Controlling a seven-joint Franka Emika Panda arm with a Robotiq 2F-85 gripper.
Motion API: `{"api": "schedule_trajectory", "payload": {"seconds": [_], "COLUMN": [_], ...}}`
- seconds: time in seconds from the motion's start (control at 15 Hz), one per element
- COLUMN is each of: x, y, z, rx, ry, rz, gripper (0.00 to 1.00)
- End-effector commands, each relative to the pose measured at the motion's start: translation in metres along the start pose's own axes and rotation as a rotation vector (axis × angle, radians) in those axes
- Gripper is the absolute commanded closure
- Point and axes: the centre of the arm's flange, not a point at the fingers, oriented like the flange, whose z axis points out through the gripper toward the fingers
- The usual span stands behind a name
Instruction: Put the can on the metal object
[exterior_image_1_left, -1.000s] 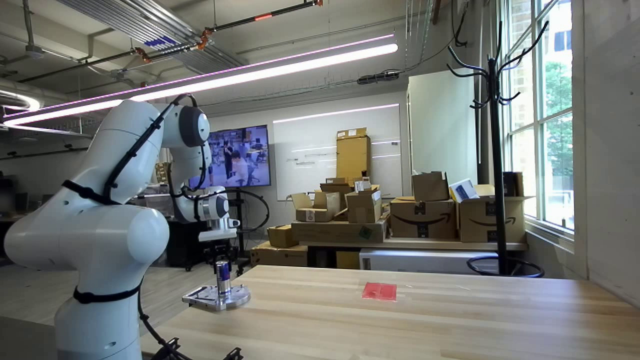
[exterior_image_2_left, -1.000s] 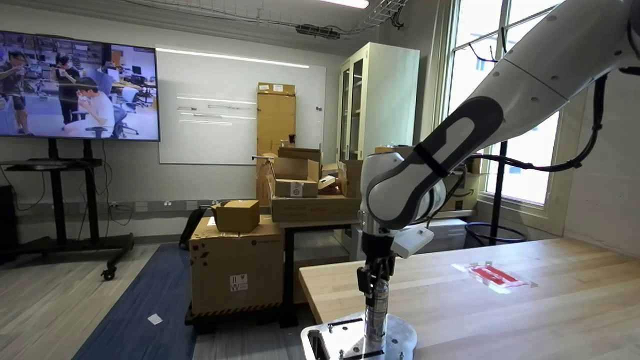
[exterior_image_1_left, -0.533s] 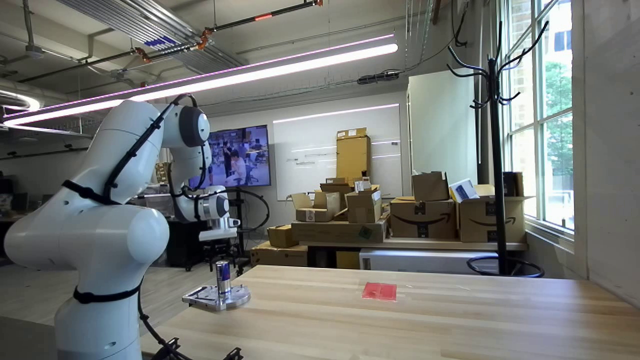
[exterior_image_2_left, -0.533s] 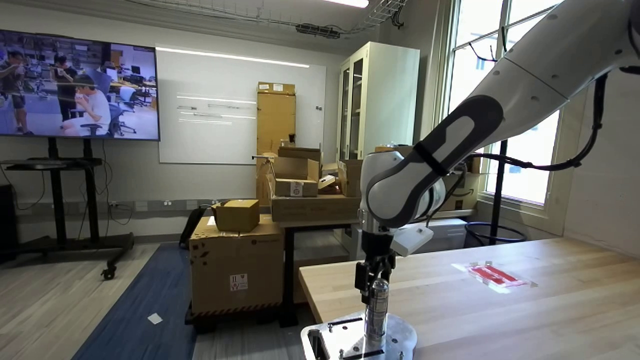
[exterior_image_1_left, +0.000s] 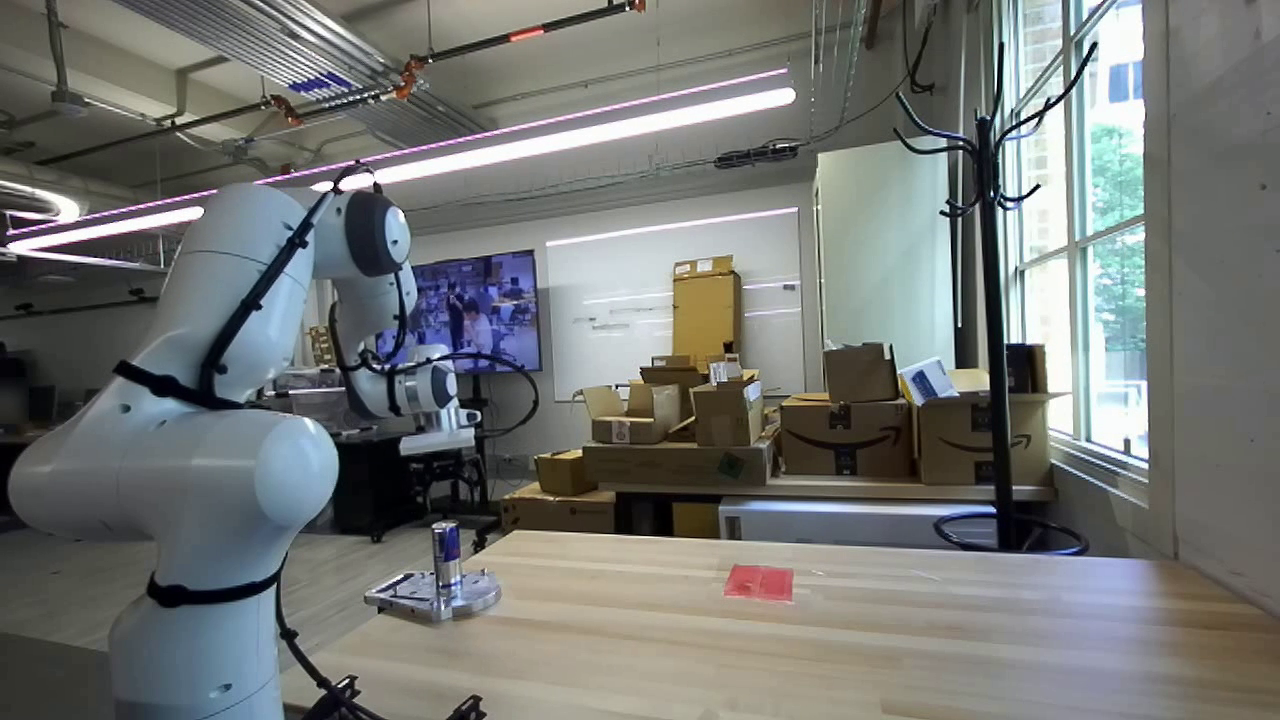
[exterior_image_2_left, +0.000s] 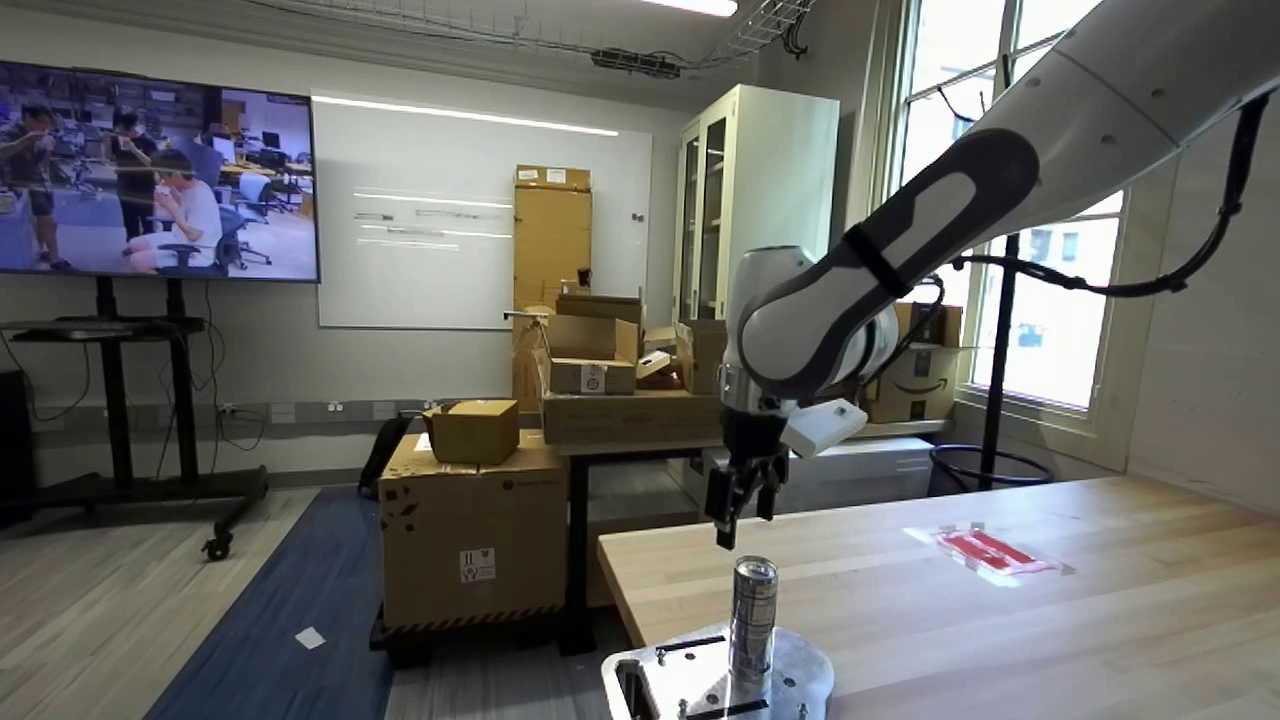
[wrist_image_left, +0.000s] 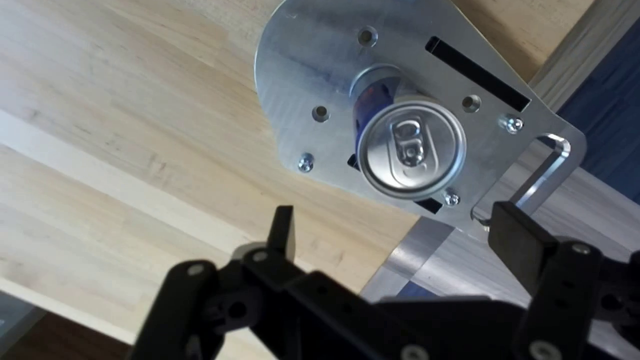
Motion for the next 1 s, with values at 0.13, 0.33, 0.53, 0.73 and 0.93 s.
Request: {"api": "schedule_trajectory", "payload": {"seconds": [0.13, 0.33, 0.53, 0.73, 0.93], "x": [-0.020, -0.034, -0.056, -0.085, -0.114], "y": [0.004, 0.026, 0.066, 0.108, 0.141], "z": [-0.088, -0.115, -0.137, -0.146, -0.145], "rx": [-0.066, -0.072, -0.076, -0.063, -0.047], "ry": [0.011, 0.026, 0.047, 0.054, 0.055], "rz": [0.041, 0.102, 0.185, 0.281, 0.375], "gripper": [0.00, 0.00, 0.00, 0.00, 0.00]}}
